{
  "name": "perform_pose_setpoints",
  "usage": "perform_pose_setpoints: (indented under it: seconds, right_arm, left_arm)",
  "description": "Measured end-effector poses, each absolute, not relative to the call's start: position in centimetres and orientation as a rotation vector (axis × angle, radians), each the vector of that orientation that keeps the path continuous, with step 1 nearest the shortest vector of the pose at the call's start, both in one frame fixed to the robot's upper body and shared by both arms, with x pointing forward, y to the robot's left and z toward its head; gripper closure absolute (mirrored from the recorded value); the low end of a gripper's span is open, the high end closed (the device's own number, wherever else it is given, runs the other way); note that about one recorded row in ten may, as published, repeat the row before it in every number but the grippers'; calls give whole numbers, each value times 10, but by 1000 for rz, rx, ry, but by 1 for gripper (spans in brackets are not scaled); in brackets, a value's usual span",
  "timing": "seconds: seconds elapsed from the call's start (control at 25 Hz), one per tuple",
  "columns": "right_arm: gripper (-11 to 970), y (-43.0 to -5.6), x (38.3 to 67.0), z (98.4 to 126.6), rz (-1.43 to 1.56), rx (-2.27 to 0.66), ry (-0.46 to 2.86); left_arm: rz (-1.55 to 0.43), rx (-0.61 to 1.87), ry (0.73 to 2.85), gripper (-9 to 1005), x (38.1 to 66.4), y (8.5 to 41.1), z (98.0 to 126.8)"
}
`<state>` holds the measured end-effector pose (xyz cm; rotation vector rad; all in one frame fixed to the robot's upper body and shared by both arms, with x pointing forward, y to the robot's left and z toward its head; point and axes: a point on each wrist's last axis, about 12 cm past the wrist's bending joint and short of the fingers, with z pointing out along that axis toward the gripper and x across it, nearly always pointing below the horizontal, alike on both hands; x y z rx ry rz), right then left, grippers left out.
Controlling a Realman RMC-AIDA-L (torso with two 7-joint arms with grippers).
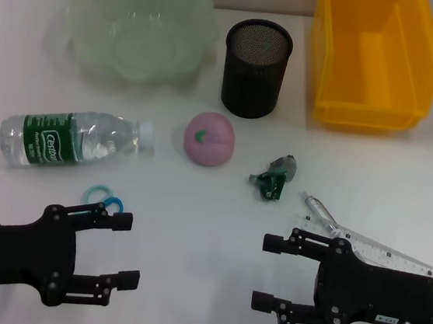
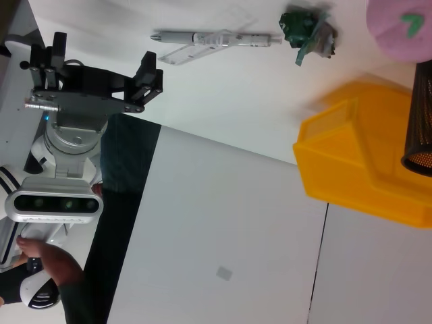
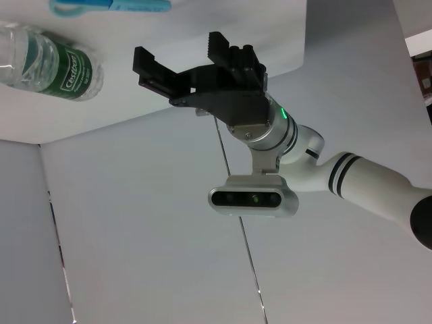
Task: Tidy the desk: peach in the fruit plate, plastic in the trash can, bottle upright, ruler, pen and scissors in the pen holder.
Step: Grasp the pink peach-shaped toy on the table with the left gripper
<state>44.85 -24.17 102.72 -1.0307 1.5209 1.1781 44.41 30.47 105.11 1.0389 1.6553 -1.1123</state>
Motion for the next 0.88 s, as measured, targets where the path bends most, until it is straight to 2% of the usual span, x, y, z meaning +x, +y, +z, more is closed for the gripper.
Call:
perform_pose_setpoints:
  seconds: [0.88]
  right_arm:
    - [188,-242,448,1027,1170,-1009,1517]
  left_arm:
    - [-1053,991,1611,213,456,305,1059]
